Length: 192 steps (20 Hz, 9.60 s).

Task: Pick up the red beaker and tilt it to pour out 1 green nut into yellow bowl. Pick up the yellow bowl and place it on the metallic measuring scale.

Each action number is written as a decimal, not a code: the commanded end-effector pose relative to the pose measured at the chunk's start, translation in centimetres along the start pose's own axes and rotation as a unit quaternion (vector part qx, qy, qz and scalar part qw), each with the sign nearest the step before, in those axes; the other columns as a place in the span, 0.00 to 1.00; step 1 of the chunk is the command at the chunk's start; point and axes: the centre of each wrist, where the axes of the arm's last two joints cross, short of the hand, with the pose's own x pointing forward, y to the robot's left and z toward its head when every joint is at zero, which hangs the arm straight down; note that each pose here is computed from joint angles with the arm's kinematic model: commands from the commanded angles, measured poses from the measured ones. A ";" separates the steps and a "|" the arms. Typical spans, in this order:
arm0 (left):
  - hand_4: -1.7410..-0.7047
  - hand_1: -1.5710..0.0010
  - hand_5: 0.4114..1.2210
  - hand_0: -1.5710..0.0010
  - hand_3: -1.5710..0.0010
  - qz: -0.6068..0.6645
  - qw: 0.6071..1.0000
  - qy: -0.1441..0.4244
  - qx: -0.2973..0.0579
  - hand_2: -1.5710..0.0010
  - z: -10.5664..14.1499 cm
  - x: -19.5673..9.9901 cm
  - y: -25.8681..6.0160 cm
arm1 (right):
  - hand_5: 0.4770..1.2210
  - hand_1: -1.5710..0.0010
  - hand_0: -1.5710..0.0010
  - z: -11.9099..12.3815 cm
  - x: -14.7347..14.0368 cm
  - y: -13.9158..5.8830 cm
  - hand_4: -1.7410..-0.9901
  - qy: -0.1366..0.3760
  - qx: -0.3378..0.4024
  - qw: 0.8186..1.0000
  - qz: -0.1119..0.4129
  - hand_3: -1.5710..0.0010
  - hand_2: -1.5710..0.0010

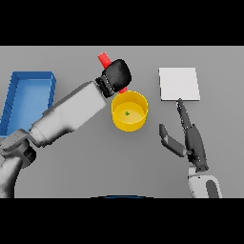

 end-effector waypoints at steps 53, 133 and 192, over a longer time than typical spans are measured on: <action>0.00 0.00 1.00 0.00 0.08 0.669 0.545 0.494 0.110 0.00 15.6 -15.1 -19.3 | 0.23 1.00 1.00 -0.7 -0.4 0.3 0.96 0.008 -0.005 0.999 0.052 1.00 1.00; 0.95 1.00 0.36 1.00 1.00 0.670 0.581 0.456 0.075 1.00 18.7 -7.1 -22.2 | 0.87 0.24 0.24 -15.4 3.6 6.7 0.20 -0.026 0.541 0.655 0.527 0.45 0.28; 0.99 1.00 0.32 1.00 1.00 0.661 0.590 0.460 0.062 1.00 18.7 -7.8 -21.7 | 0.81 0.44 0.37 -21.0 1.1 -8.1 0.15 0.099 0.321 0.776 0.535 0.49 0.41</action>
